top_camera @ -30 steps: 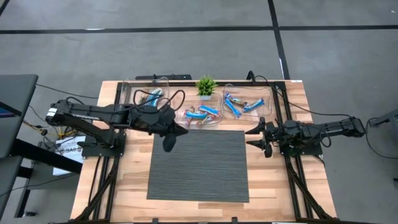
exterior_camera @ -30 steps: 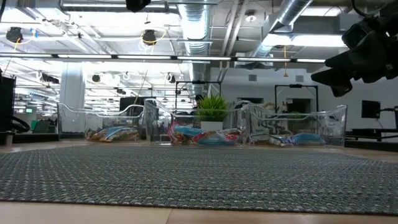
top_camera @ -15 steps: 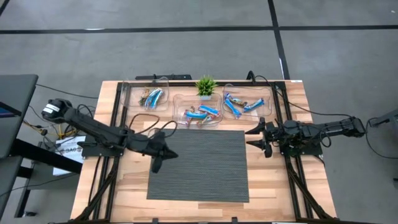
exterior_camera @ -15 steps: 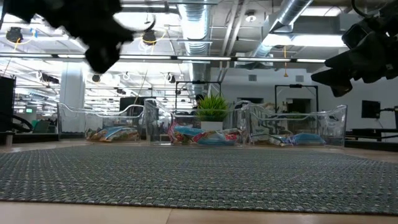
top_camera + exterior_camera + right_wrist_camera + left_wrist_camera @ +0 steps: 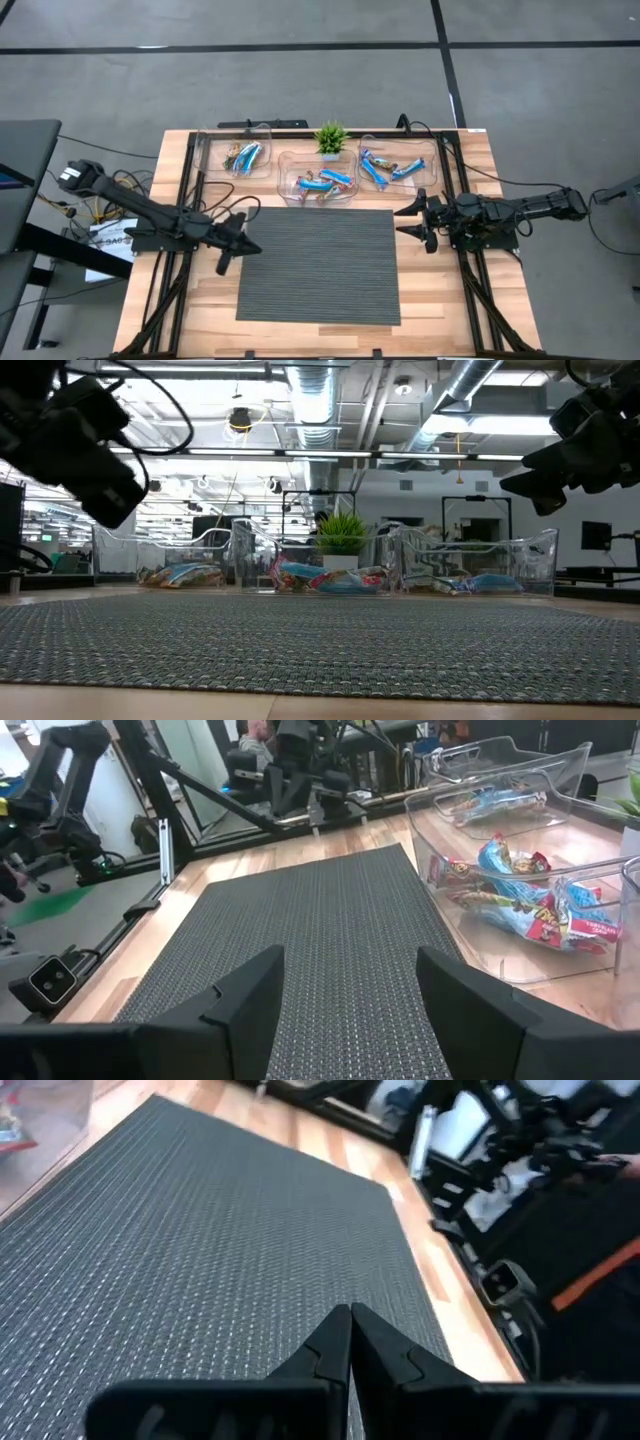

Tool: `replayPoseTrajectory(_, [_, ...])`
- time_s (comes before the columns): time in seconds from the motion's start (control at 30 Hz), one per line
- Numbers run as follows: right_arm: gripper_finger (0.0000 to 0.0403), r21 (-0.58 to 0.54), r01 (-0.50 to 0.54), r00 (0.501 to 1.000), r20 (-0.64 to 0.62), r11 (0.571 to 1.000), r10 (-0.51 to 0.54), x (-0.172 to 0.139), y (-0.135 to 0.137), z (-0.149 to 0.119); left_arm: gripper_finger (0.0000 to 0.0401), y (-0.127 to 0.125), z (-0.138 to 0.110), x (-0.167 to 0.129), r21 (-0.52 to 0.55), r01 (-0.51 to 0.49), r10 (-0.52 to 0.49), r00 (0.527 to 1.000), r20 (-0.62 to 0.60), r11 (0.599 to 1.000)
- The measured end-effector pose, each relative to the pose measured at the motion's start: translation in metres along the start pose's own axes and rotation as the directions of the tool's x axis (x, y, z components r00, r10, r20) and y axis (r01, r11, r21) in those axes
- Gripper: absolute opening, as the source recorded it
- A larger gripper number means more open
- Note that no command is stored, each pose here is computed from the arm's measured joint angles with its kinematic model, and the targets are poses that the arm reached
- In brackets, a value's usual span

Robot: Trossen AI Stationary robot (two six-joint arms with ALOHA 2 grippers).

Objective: Pick and place Granola Bars by type
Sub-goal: Return to Home Position

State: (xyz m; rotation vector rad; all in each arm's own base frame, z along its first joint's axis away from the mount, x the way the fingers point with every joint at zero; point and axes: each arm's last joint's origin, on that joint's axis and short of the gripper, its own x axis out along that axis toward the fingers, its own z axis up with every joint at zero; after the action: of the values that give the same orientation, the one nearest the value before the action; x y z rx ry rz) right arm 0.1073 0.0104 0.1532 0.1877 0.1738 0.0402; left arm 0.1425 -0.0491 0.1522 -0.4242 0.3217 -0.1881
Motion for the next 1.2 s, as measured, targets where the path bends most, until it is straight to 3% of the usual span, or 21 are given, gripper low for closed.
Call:
replayPoseTrajectory(0.2, [0.0223,0.0,0.0,1.0,0.0,1.0,0.0,0.0,0.0,0.0,0.0,0.005,-0.009,-0.013,0.066,0.057,-0.06,0.997,0.043,0.996])
replayPoseTrajectory(0.57, [0.0223,0.0,0.0,1.0,0.0,1.0,0.0,0.0,0.0,0.0,0.0,0.005,-0.005,-0.025,0.252,0.038,-0.062,0.994,0.087,0.967])
replayPoseTrajectory(0.93, [0.0223,0.0,0.0,1.0,0.0,1.0,0.0,0.0,0.0,0.0,0.0,0.004,-0.003,-0.046,0.344,0.083,-0.139,0.98,0.142,0.935])
replayPoseTrajectory(1.0, [0.0223,0.0,0.0,1.0,0.0,1.0,0.0,0.0,0.0,0.0,0.0,0.003,-0.001,-0.05,0.393,0.104,-0.183,0.969,0.168,0.914])
replayPoseTrajectory(1.2, [0.0223,0.0,0.0,1.0,0.0,1.0,0.0,0.0,0.0,0.0,0.0,0.003,0.002,-0.053,0.434,0.075,-0.182,0.96,0.211,0.898])
